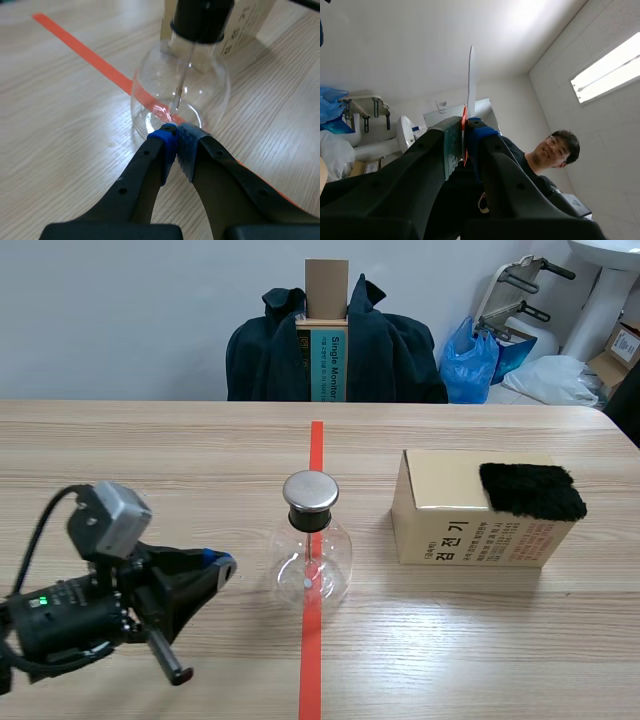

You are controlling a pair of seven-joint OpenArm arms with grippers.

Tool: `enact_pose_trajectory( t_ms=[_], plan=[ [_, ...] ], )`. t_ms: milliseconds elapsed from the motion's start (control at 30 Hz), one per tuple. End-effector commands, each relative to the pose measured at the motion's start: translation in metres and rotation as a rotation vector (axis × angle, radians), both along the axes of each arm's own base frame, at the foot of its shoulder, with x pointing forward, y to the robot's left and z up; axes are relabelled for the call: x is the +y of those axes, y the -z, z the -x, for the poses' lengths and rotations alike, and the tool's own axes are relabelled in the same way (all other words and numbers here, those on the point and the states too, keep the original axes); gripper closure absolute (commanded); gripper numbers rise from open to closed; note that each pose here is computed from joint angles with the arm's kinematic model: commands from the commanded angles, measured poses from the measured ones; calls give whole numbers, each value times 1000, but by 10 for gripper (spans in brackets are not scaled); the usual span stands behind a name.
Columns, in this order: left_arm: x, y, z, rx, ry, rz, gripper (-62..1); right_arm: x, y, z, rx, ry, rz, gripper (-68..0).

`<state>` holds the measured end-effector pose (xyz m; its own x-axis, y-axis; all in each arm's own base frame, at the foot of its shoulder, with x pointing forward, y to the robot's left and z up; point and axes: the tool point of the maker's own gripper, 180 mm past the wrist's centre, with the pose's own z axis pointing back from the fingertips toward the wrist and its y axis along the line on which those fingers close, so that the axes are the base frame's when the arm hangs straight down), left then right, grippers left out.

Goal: Do the electroscope experiment.
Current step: 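Move the plate toward and away from the electroscope, then rub the plate on the fur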

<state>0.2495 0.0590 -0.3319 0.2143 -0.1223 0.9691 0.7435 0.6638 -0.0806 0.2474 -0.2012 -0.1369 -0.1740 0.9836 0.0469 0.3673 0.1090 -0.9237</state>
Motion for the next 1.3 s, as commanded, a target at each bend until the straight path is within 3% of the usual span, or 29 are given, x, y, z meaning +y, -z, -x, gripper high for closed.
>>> enact_pose_trajectory(
  t_ms=[0, 200, 400, 433, 467, 567, 600, 733, 1033, 1267],
  plan=[
    [0, -25, 9, -58, 16, 39, -27, -7, -9, -1, -33, 15, 12, -7],
    [4, -84, 53, -157, 48, 91, -27, -23, -16, -1, -46, 69, -9, -7],
    [11, -109, 69, -187, 27, 87, -50, -33, -4, -3, -3, 88, -28, -7],
    [12, -109, 69, -190, 23, 84, -105, -34, 1, -4, 14, 86, -26, -7],
    [14, -110, 68, -192, 20, 81, -199, -34, 7, -4, 30, 77, -20, -7],
    [16, -111, 67, -200, 15, 76, -592, -33, 27, -6, 76, 53, -11, -7],
    [16, -113, 66, -209, 12, 81, -623, -32, 34, -7, 86, 48, -4, -7],
    [17, -117, 65, -227, 3, 92, -623, -24, 64, -13, 131, 32, 37, -7],
    [18, -116, 64, -227, 1, 86, -623, 5, 134, -19, 288, -79, 99, -7],
    [18, -116, 64, -228, -1, 85, -623, 11, 172, -16, 436, -109, 90, -7]
  ],
)
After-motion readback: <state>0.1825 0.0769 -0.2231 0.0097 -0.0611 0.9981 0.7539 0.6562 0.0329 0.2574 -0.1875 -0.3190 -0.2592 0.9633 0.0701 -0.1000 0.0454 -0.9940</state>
